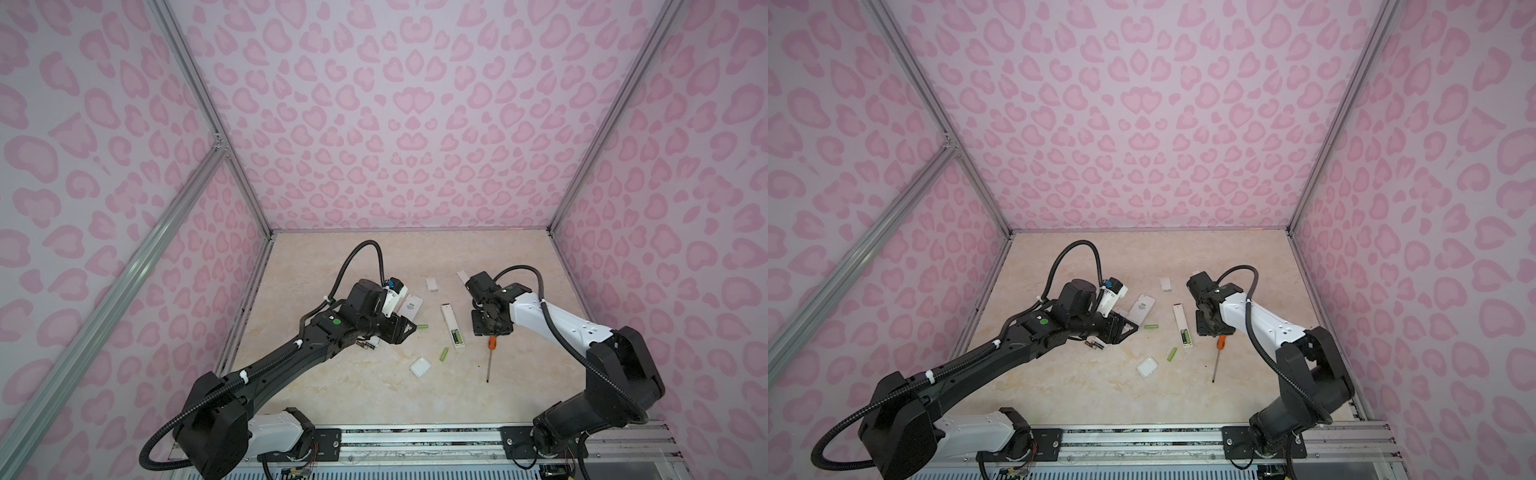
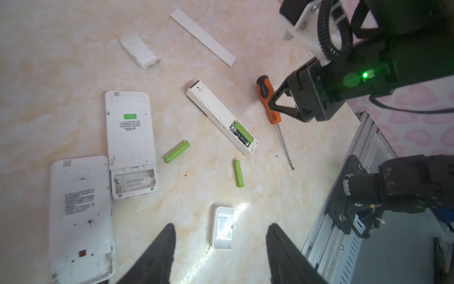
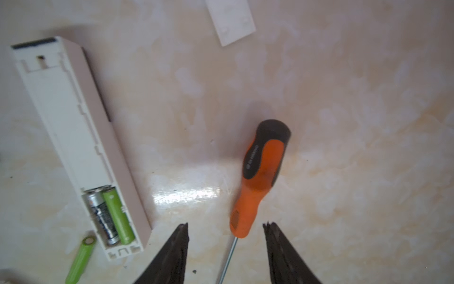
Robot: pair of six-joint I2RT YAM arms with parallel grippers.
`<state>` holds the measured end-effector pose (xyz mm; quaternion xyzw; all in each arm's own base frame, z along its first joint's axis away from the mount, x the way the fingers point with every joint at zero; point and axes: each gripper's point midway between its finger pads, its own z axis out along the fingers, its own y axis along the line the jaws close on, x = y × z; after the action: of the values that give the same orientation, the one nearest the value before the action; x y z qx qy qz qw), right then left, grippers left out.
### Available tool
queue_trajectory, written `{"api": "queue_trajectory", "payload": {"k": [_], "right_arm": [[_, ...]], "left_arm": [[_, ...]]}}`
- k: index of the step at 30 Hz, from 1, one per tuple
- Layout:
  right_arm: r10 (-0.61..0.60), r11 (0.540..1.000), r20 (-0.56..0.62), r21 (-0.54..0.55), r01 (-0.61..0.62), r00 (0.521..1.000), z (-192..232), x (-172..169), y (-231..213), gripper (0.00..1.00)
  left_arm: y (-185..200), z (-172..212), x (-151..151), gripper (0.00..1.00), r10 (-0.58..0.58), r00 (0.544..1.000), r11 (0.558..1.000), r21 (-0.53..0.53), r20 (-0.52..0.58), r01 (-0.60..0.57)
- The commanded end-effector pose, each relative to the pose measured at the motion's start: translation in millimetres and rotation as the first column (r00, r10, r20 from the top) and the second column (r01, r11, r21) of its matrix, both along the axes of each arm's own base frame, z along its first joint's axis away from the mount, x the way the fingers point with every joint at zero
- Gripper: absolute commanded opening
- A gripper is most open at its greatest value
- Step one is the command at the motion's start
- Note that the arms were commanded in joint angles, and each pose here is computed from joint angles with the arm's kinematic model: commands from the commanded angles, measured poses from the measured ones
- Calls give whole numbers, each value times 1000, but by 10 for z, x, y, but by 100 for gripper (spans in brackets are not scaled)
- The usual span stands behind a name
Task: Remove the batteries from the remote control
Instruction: 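Grasp the orange screwdriver handle with the right gripper and lift it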
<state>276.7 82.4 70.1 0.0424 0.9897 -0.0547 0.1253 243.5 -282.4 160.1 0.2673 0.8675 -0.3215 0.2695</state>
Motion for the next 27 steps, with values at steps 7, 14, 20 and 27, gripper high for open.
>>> {"api": "queue_trajectory", "payload": {"k": [7,14,20,27], "right_arm": [[-136,935,-26,328,137,990,-284,35,16,55],[-136,930,-100,329,162,986,-571,100,63,50],[-150,924,-87,343,171,985,-625,127,78,28],[-180,874,78,470,124,981,-325,245,206,6]], "left_arm": [[-278,-111,-51,62,-49,999,999,21,1,49],[-268,-131,-44,62,-42,999,998,35,1,42],[-287,-172,-5,62,-26,1000,999,40,-15,26],[-525,-90,-27,62,-63,997,997,-48,-52,60]]}}
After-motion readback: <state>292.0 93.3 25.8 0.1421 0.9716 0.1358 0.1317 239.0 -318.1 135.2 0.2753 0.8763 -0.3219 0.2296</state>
